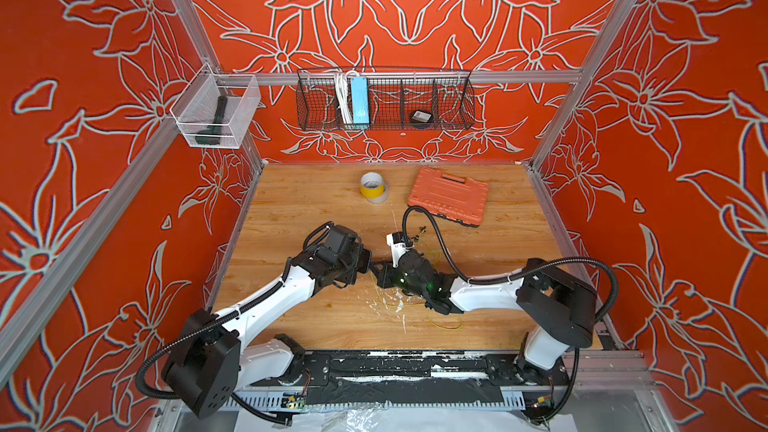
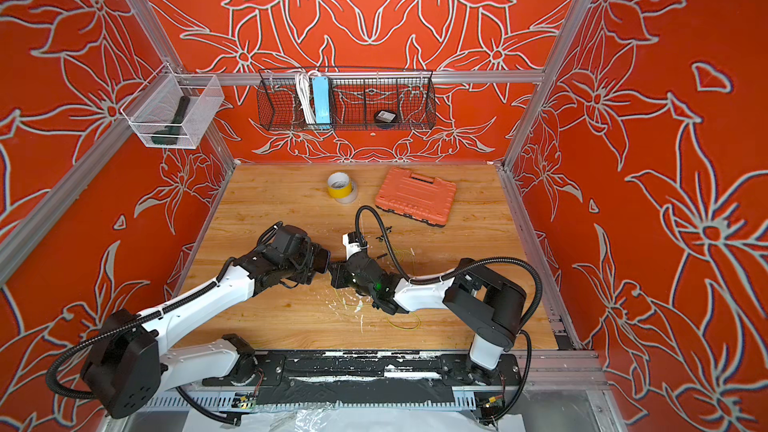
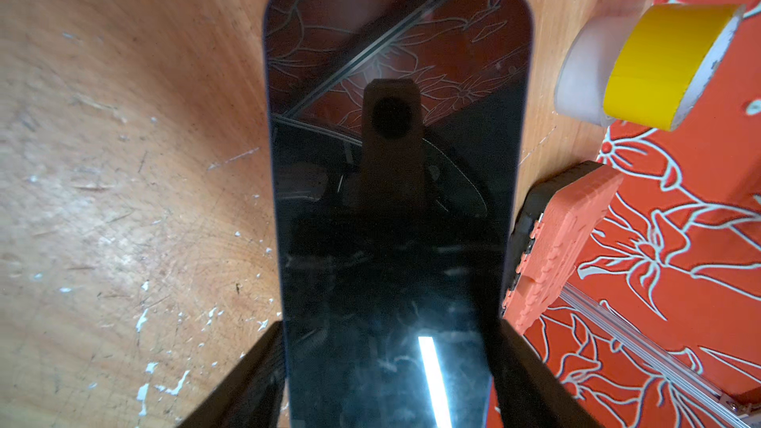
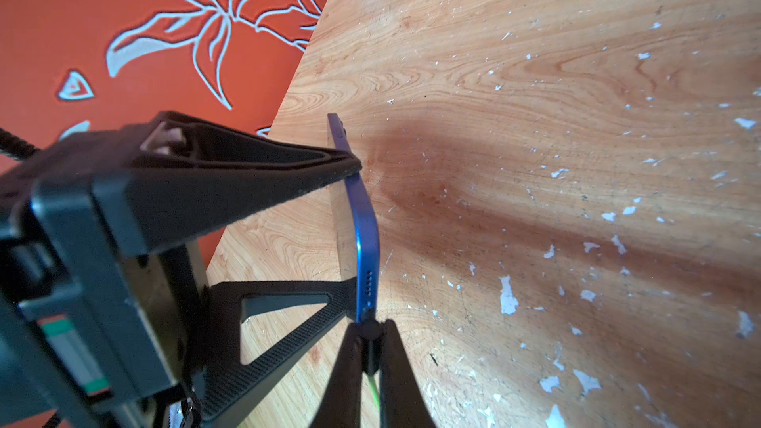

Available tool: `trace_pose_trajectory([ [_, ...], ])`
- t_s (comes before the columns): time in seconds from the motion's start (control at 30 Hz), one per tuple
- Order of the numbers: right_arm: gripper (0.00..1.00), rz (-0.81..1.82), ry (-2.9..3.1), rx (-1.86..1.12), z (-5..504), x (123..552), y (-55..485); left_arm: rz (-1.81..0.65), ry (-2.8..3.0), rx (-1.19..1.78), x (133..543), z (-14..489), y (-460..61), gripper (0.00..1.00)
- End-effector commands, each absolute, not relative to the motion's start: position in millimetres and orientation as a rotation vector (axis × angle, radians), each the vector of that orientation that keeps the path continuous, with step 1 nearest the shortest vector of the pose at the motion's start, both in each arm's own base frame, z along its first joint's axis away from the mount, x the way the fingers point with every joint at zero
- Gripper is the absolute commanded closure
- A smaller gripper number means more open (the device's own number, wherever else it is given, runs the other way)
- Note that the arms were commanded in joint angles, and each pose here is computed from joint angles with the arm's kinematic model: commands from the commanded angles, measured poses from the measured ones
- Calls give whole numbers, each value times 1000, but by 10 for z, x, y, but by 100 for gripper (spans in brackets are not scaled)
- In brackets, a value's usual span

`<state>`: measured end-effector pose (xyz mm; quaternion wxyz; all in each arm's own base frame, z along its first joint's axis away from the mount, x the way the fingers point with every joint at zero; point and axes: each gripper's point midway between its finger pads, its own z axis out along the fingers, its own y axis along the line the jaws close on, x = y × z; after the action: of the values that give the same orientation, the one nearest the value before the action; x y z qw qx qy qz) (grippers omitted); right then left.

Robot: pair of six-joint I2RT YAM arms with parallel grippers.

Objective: Plug wired earphones into phones
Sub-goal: Insert the wired earphone into the phone.

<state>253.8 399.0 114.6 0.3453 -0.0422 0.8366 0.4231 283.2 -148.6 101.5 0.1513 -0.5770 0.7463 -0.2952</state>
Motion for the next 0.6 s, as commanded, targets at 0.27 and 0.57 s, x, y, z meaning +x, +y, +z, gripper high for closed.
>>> trace_pose_trajectory([
  [0.27,100,1077,2153,-108,1269,2679,4177,-1121,2280,-1559,2663,1237,-2084,32],
  [0.57,99,1057,2154,-109,1284,2628,4059,-1039,2167,-1601,2699,1235,-1857,32],
])
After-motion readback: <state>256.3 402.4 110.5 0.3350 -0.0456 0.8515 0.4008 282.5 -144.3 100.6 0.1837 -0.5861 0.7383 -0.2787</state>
